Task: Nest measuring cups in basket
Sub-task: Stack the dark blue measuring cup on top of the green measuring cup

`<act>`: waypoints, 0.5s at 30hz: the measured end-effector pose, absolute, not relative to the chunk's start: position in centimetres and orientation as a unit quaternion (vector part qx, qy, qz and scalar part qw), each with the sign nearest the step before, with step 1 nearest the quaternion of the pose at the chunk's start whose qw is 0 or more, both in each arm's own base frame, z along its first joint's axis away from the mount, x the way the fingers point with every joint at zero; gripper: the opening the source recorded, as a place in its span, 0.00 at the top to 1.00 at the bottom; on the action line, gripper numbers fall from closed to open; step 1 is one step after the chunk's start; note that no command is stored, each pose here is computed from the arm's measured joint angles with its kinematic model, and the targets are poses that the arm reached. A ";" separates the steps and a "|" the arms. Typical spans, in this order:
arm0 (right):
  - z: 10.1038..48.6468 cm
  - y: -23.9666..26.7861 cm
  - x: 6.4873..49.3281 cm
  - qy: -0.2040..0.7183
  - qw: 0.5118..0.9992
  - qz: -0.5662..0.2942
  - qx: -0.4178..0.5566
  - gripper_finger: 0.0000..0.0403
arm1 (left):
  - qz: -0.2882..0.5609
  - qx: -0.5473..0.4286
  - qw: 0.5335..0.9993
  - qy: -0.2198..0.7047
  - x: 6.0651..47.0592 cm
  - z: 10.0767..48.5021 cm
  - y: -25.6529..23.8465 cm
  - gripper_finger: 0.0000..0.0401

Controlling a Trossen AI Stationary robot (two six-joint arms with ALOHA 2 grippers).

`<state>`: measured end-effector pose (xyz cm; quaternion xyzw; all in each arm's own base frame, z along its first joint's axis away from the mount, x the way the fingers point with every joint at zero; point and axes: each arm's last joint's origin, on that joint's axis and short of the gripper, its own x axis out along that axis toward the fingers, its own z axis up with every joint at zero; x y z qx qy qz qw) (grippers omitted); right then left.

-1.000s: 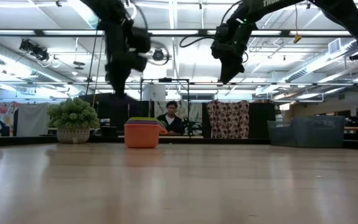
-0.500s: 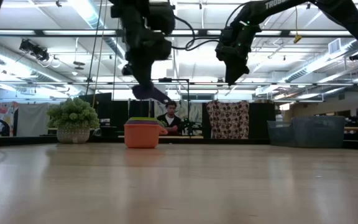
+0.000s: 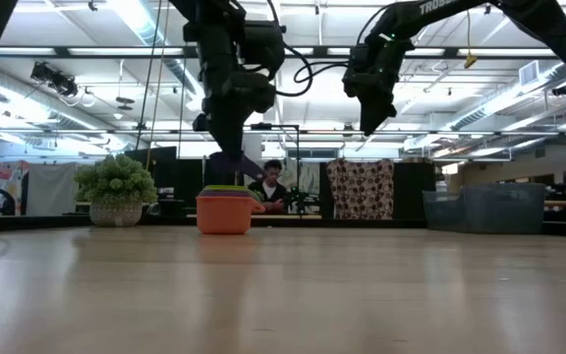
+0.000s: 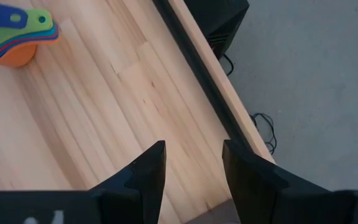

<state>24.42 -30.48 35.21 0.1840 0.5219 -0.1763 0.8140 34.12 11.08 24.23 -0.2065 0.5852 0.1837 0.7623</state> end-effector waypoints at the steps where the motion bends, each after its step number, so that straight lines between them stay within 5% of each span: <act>1: 35.2 -30.5 24.4 0.523 0.813 -0.176 0.185 0.59 | 0.189 -0.203 0.761 0.587 34.2 24.1 11.1 0.97; 15: 35.2 -30.4 24.3 0.529 0.812 -0.169 0.181 0.59 | 0.181 -0.201 0.728 0.630 35.4 20.7 10.9 0.96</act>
